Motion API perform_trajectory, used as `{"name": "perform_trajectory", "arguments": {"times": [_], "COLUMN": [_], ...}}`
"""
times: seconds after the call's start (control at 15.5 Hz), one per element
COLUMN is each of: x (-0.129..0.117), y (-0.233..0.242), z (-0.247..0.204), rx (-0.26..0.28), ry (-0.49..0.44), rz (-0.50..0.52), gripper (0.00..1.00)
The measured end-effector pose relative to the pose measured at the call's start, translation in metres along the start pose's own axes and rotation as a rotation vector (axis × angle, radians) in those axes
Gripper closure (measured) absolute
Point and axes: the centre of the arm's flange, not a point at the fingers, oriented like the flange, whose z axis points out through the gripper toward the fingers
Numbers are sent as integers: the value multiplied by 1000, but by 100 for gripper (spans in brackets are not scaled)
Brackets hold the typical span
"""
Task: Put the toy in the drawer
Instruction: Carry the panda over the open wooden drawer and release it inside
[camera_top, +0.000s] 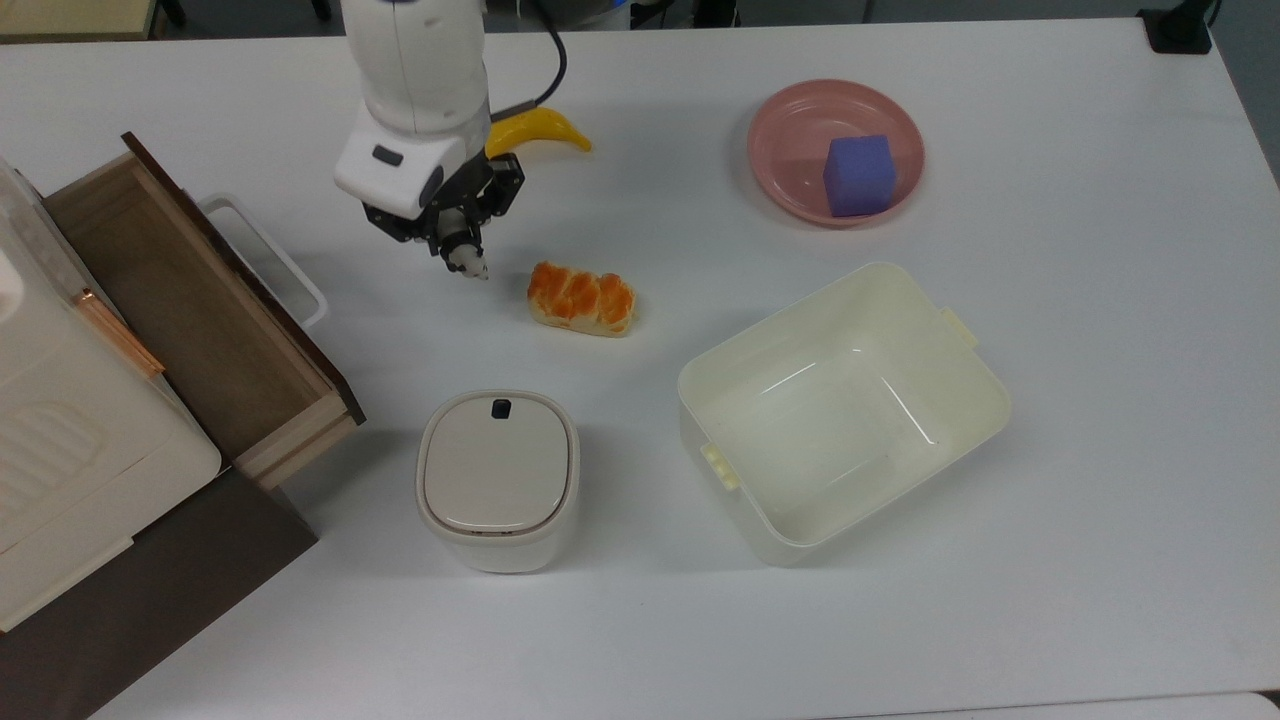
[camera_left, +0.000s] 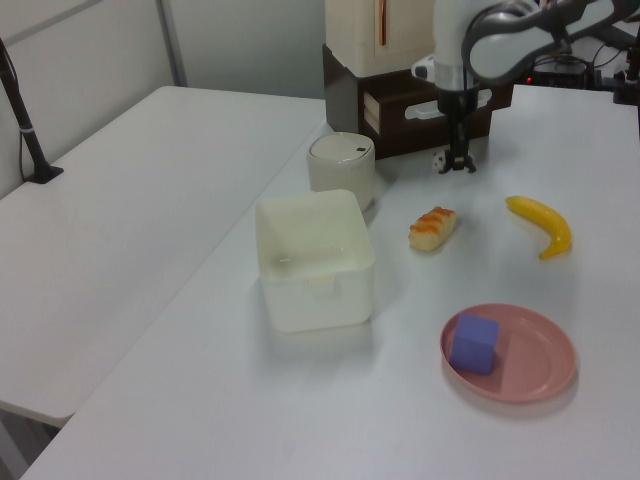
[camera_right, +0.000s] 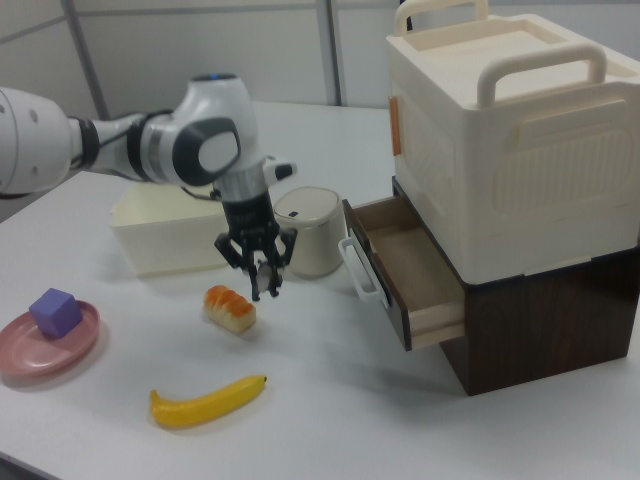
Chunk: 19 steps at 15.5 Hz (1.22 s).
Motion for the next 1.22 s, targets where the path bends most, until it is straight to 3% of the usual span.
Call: {"name": "perform_trajectory", "arguments": {"times": [0.26, 0.58, 0.71, 0.96, 1.22], "x": [5, -9, -17, -17, -9], "y": [10, 68, 89, 125, 146], "z": [-47, -112, -122, -118, -93], "rx": [-20, -199, -236, -354, -388], "ry": [34, 81, 101, 132, 148], "rz": [16, 36, 9, -87, -108], "gripper": [62, 62, 62, 62, 57]}}
